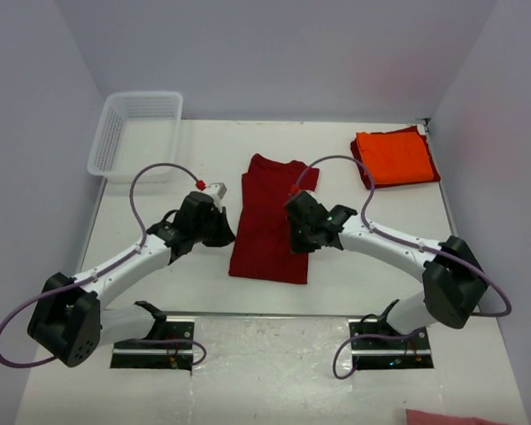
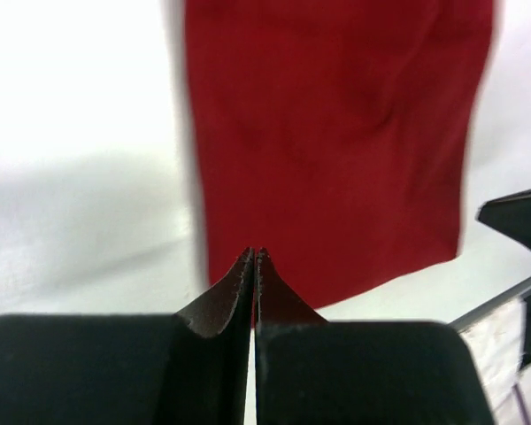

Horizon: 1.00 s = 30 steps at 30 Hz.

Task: Fold and stack the t-shirts
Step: Fold the folded rectangular tshirt in 1/3 of the way

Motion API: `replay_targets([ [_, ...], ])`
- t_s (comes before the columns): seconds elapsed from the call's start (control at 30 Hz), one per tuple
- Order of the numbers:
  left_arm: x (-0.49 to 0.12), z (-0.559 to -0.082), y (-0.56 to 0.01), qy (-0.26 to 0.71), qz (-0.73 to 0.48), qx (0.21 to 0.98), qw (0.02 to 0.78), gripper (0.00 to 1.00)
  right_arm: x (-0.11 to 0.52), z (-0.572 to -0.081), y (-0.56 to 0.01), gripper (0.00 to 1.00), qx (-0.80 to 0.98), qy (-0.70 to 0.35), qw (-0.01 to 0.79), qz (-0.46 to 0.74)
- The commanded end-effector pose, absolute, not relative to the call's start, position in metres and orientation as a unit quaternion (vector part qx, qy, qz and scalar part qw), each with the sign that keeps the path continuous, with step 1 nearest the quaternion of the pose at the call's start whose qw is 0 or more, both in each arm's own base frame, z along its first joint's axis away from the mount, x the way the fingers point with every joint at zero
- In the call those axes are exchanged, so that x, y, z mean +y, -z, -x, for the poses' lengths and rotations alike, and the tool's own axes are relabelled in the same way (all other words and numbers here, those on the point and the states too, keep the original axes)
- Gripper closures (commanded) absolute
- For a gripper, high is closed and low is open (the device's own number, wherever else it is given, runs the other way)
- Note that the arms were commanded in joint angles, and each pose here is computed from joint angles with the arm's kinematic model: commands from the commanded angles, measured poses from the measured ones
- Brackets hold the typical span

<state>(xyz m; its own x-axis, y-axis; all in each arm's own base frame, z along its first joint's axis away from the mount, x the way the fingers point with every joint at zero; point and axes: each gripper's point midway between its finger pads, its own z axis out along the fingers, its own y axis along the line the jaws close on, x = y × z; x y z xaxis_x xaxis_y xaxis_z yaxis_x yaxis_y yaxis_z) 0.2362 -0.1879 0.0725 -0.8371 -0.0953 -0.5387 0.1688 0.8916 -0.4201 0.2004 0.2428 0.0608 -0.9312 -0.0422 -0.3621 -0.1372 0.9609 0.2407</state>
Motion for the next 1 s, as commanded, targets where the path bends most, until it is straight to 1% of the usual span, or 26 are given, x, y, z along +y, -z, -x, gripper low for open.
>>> replay_targets([
  [0.0,-0.205,-0.266,-0.11,0.239,-0.044,0.914,0.325,1.0,0.238,-0.247,-0.109,1.0,0.961,-0.102,0.254,0.042],
  [0.07,-0.227,-0.281,-0.125,0.274,-0.063,0.902,0.329,1.0,0.238,-0.26,-0.111,1.0,0.961,-0.102,0.251,0.046],
  [0.1,-0.234,-0.286,-0.114,0.275,-0.067,0.907,0.313,1.0,0.237,-0.275,-0.117,1.0,0.96,-0.105,0.257,0.037],
  [0.13,-0.241,-0.296,-0.115,0.283,-0.071,0.902,0.319,1.0,0.239,-0.279,-0.109,1.0,0.963,-0.103,0.245,0.041],
  [0.2,-0.253,-0.312,-0.105,0.283,-0.077,0.905,0.31,1.0,0.237,-0.298,-0.111,1.0,0.96,-0.107,0.257,0.037],
  [0.23,-0.26,-0.323,-0.098,0.283,-0.082,0.907,0.302,1.0,0.24,-0.306,-0.108,1.0,0.961,-0.116,0.248,0.039],
  [0.33,-0.269,-0.341,-0.093,0.289,-0.089,0.905,0.3,1.0,0.238,-0.318,-0.097,1.0,0.965,-0.108,0.237,0.035],
  [0.37,-0.268,-0.344,-0.081,0.285,-0.086,0.91,0.288,1.0,0.237,-0.322,-0.097,1.0,0.965,-0.111,0.234,0.03],
  [0.63,-0.268,-0.364,-0.067,0.297,-0.082,0.91,0.278,1.0,0.236,-0.339,-0.08,1.0,0.97,-0.12,0.209,0.016],
  [0.77,-0.264,-0.37,-0.061,0.3,-0.077,0.909,0.279,1.0,0.227,-0.338,-0.059,1.0,0.977,-0.101,0.189,-0.004],
  [0.97,-0.261,-0.371,-0.042,0.313,-0.068,0.911,0.259,1.0,0.208,-0.33,-0.03,1.0,0.985,-0.068,0.156,-0.041],
])
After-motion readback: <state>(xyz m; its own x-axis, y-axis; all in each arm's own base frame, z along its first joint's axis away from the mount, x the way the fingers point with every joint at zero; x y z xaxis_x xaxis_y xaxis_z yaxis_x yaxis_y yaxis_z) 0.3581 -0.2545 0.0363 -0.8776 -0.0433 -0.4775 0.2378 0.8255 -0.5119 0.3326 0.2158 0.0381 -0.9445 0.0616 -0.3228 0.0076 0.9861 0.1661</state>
